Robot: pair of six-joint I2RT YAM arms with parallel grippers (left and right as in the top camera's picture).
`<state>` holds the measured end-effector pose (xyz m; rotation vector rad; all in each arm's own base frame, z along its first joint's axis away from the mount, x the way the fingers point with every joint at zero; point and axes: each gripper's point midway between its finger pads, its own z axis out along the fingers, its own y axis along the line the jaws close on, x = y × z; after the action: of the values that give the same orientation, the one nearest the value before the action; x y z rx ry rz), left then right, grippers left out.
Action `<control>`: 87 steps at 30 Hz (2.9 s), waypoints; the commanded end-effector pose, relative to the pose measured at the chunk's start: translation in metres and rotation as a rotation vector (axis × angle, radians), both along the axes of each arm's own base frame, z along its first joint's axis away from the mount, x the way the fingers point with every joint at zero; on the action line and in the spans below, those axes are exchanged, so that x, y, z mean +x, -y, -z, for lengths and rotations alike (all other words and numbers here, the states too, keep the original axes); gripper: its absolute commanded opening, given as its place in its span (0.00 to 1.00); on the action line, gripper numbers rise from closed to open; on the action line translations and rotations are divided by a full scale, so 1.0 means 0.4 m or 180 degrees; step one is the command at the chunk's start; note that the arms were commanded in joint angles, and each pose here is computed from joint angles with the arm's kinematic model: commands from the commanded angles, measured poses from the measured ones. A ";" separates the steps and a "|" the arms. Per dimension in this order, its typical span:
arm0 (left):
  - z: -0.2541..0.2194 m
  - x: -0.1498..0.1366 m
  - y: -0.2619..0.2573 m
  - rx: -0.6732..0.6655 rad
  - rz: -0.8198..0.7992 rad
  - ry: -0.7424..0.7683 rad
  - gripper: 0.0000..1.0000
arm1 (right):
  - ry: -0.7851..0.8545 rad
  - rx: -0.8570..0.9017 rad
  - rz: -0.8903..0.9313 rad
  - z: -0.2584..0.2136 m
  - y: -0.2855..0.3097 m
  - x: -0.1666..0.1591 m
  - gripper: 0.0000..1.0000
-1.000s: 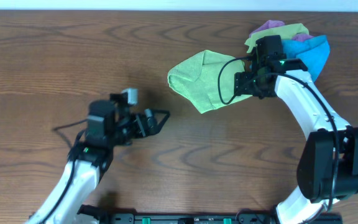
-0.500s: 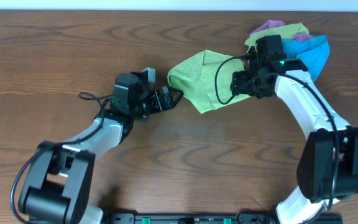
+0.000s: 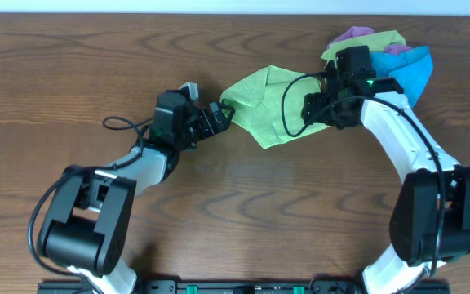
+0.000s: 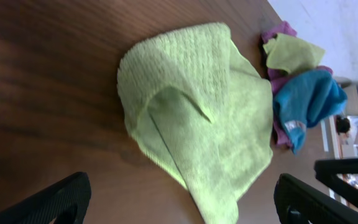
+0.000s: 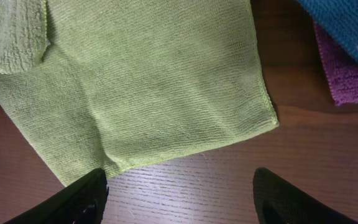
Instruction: Fold the cloth
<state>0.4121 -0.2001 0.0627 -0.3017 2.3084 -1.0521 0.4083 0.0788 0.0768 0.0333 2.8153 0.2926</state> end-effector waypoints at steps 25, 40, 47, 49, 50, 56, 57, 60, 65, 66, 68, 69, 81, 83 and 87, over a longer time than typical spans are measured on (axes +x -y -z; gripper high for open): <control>0.093 0.054 0.071 0.0056 0.0124 -0.0169 0.84 | -0.0051 0.0129 0.0054 0.003 -0.013 -0.005 0.75; 0.099 0.094 0.046 0.0222 -0.0155 0.0015 0.13 | -0.0146 0.0206 0.0002 0.006 -0.034 -0.024 0.73; 0.069 0.116 0.052 0.0159 -0.0143 0.0135 0.06 | -0.0182 0.0201 -0.0009 0.008 -0.037 -0.031 0.72; 0.042 0.129 0.061 0.0062 -0.0041 0.0189 0.05 | -0.0203 0.0196 -0.0008 0.009 -0.036 -0.035 0.72; 0.027 0.137 0.063 0.0001 0.0009 0.0198 0.06 | -0.0217 0.0190 -0.0006 0.010 -0.035 -0.037 0.71; -0.081 0.204 0.014 -0.0273 0.0302 0.0104 0.05 | -0.0325 0.0147 0.0005 0.034 -0.028 -0.062 0.71; -0.097 0.216 -0.004 -0.0253 0.0320 0.0071 0.05 | -0.0340 0.0146 0.0006 0.045 -0.027 -0.068 0.72; -0.133 0.242 -0.060 -0.0018 0.0369 -0.0016 0.05 | -0.0356 0.0158 0.0028 0.079 -0.031 -0.082 0.72; -0.162 0.247 -0.109 0.0461 0.0484 -0.0045 0.08 | -0.0369 0.0251 0.0109 0.131 -0.055 -0.105 0.75; -0.160 0.244 -0.115 0.0536 0.0492 -0.0065 0.10 | -0.0373 0.0265 0.0111 0.137 -0.061 -0.109 0.75; -0.149 0.232 -0.120 0.0599 0.0522 -0.0136 0.25 | -0.0380 0.0269 0.0105 0.144 -0.068 -0.114 0.75; -0.140 0.221 -0.121 0.0605 0.0535 -0.0214 0.31 | -0.0374 0.0264 0.0098 0.145 -0.070 -0.115 0.76; -0.075 0.117 -0.133 0.0649 0.0637 -0.0887 0.83 | -0.0194 -0.0075 0.0627 0.148 0.052 -0.066 0.78; -0.063 0.096 -0.134 0.0642 0.0654 -0.1009 0.83 | -0.0182 -0.0126 0.0674 0.148 0.068 -0.064 0.79; -0.037 0.059 -0.122 0.0531 0.0715 -0.1186 0.82 | -0.0120 -0.0147 0.0706 0.145 0.078 -0.052 0.80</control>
<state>0.4465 -0.1472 0.0902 -0.1863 2.7616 -0.9214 0.3852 0.0545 0.0197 0.3030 2.8323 0.2091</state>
